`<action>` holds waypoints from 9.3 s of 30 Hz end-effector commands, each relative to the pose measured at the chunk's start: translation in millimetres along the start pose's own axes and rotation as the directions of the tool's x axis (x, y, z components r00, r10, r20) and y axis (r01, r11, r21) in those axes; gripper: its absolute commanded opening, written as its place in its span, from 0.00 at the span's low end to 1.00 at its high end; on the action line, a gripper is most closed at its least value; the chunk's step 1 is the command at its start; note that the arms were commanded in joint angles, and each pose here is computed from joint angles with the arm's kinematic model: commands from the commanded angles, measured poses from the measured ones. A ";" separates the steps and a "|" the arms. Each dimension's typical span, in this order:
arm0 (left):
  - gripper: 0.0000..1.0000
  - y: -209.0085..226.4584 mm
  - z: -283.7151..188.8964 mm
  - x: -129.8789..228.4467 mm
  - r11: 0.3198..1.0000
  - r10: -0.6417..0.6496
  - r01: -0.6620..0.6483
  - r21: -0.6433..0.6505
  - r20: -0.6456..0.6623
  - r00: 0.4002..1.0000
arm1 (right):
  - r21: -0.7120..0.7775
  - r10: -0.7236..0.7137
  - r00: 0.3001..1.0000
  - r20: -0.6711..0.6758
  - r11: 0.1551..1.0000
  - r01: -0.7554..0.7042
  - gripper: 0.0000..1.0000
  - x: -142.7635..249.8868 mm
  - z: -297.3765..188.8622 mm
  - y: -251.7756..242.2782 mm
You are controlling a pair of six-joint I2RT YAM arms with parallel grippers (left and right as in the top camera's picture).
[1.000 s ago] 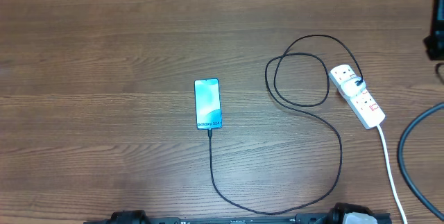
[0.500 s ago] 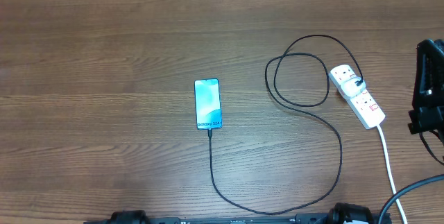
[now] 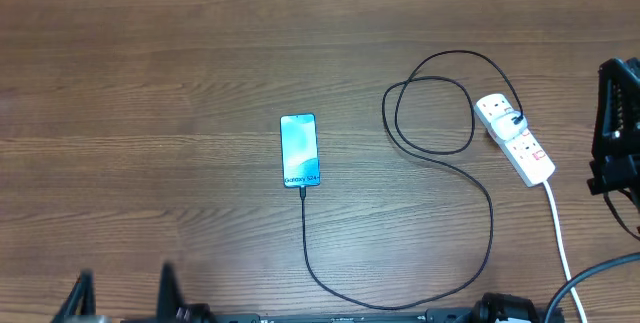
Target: Plug charger to phone and switch on socket
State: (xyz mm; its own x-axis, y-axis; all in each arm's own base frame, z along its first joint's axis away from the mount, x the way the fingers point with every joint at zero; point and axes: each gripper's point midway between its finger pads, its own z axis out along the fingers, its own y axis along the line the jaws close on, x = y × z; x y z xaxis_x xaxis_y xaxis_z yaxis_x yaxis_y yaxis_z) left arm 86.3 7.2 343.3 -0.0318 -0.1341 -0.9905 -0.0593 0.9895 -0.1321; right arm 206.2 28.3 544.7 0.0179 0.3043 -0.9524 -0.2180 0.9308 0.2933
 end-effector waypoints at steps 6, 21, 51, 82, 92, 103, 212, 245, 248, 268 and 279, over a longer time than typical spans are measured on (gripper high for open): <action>1.00 -26.1 94.3 43.6 0.983 0.051 -0.060 0.173 0.059 0.997 | -0.014 -0.022 0.998 0.058 1.000 0.023 0.19 -10.2 -18.7 10.4; 1.00 -14.3 158.5 150.1 0.983 0.053 -0.054 0.174 0.014 0.999 | -0.022 -0.032 0.996 0.084 0.999 0.034 0.23 -16.3 -20.9 13.4; 1.00 -1.2 165.8 182.0 0.992 0.054 -0.048 0.118 -0.044 0.998 | -0.174 -0.093 0.899 0.427 0.968 0.183 0.45 -77.1 -116.6 75.5; 1.00 -1.2 165.8 182.0 0.992 0.054 -0.048 0.118 -0.044 0.998 | 0.044 -0.143 0.570 0.809 0.982 0.184 0.57 -41.5 -337.7 64.2; 1.00 -1.2 165.8 182.0 0.992 0.054 -0.048 0.118 -0.044 0.998 | -0.039 -0.104 0.515 0.851 0.965 0.260 1.00 -49.3 -328.6 76.6; 1.00 -1.2 165.8 182.0 0.992 0.054 -0.048 0.118 -0.044 0.998 | -0.023 -0.125 0.713 0.690 0.981 0.194 1.00 2.5 -196.3 27.8; 1.00 6.7 166.2 179.8 0.995 0.051 -0.048 0.085 -0.037 0.998 | 0.163 -0.035 0.998 -0.057 0.986 0.044 1.00 350.2 4.4 -135.8; 1.00 6.8 166.2 179.9 0.995 0.051 -0.048 0.085 -0.037 0.998 | 0.163 -0.034 0.998 -0.059 0.986 0.044 1.00 350.6 4.3 -135.9; 1.00 6.8 166.2 179.9 0.995 0.051 -0.048 0.085 -0.037 0.998 | 0.163 -0.034 0.998 -0.059 0.986 0.044 1.00 350.6 4.3 -135.9; 1.00 6.8 166.2 180.0 0.995 0.051 -0.047 0.085 -0.038 0.998 | 0.158 -0.109 0.991 -0.072 0.980 0.120 1.00 350.7 4.4 -135.8; 1.00 6.8 166.2 180.0 0.995 0.051 -0.048 0.085 -0.038 0.998 | 0.136 -0.235 0.968 -0.092 0.960 0.246 1.00 351.2 4.6 -134.0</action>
State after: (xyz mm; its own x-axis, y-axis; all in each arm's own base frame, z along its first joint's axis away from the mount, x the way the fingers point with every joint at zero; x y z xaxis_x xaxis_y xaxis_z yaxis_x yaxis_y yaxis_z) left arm 246.3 -3.9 158.3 -0.0755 -0.1007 -0.9921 0.0388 0.9938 -0.1038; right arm 246.2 11.1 173.2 -0.0285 0.1090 -0.9936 -0.0699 0.9914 0.1107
